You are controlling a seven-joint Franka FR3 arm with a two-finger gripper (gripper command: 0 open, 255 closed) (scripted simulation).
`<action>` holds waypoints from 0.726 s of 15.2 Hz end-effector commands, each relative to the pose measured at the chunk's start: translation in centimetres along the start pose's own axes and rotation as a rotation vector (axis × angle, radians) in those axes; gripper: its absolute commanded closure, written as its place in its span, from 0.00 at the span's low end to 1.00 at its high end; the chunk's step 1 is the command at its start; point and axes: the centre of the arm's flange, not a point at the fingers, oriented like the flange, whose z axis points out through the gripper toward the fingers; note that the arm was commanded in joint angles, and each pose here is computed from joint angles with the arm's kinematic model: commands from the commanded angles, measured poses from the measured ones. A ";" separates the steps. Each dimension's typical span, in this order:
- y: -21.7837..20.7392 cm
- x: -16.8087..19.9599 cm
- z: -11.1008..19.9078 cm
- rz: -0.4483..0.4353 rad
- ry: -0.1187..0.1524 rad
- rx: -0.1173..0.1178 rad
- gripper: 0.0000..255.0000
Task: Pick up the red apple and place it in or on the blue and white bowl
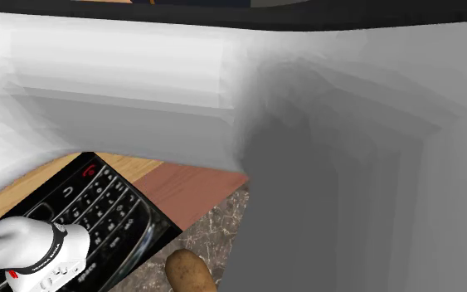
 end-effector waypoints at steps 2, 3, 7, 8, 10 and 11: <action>-0.1 -0.2 1.4 -0.001 0.000 0.000 1.00; -0.2 -0.2 1.9 -0.001 0.000 0.000 1.00; -0.6 -0.3 4.0 -0.001 0.000 0.000 1.00; -0.7 -0.3 4.5 -0.001 0.000 0.000 1.00; -0.9 -0.3 5.5 -0.001 0.000 0.000 1.00; -1.0 -0.3 6.1 -0.001 0.000 0.000 1.00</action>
